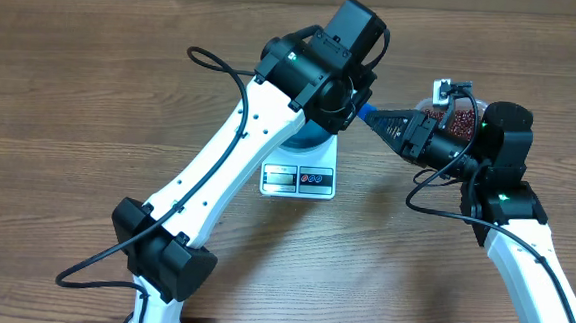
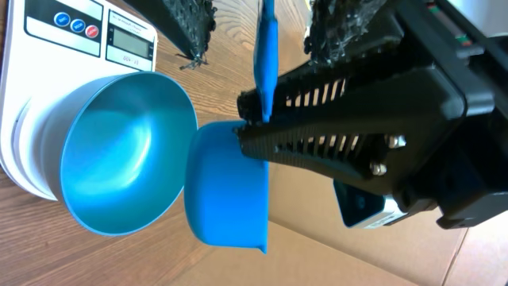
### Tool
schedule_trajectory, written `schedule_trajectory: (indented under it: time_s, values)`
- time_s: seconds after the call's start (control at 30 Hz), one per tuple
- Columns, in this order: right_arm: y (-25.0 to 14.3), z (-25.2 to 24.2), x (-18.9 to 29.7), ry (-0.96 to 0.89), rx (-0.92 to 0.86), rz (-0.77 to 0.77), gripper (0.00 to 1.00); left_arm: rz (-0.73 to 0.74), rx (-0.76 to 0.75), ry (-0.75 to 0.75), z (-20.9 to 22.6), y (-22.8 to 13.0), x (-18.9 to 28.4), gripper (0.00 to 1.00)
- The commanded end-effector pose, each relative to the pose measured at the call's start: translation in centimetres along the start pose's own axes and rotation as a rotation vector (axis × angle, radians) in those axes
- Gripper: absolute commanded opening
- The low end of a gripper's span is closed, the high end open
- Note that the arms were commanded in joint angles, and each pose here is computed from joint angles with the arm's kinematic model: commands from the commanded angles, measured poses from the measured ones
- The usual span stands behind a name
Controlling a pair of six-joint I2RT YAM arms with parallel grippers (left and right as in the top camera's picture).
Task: Scoop item into bowl and weigh 150g on scale
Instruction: 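Bring the right gripper to the scoop handle and grasp it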
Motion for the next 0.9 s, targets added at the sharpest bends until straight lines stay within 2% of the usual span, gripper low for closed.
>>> schedule_trajectory:
  time_s: [0.0,0.13,0.4,0.67,0.87]
  values:
    - [0.46,0.5,-0.04,0.005,0.024,-0.011,0.41,-0.003,-0.003,-0.009,-0.02,-0.79,0.35,0.04]
    - [0.45,0.5,-0.04,0.005,0.024,-0.01,0.4,0.0,-0.01,-0.009,0.01,-1.15,0.34,0.04]
    - [0.45,0.5,-0.04,0.005,0.024,-0.01,0.27,0.003,-0.013,-0.009,0.03,-1.31,0.31,0.04]
    - [0.45,0.5,-0.04,0.005,0.023,-0.01,0.07,0.004,-0.015,-0.011,-0.01,-1.41,0.3,0.04]
    - [0.46,0.51,-0.04,0.005,0.024,-0.01,0.04,0.004,-0.015,-0.011,-0.02,-1.39,0.3,0.06]
Point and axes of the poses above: each gripper's point midway between its finger pads, its own x axis back along the fingers, its own z axis along the line the jaws close on, y = z × x, the point moved 7 cm from there along x, back along the fingers, and after that the axes turned 1 degree about x, right-handed, at the moved point
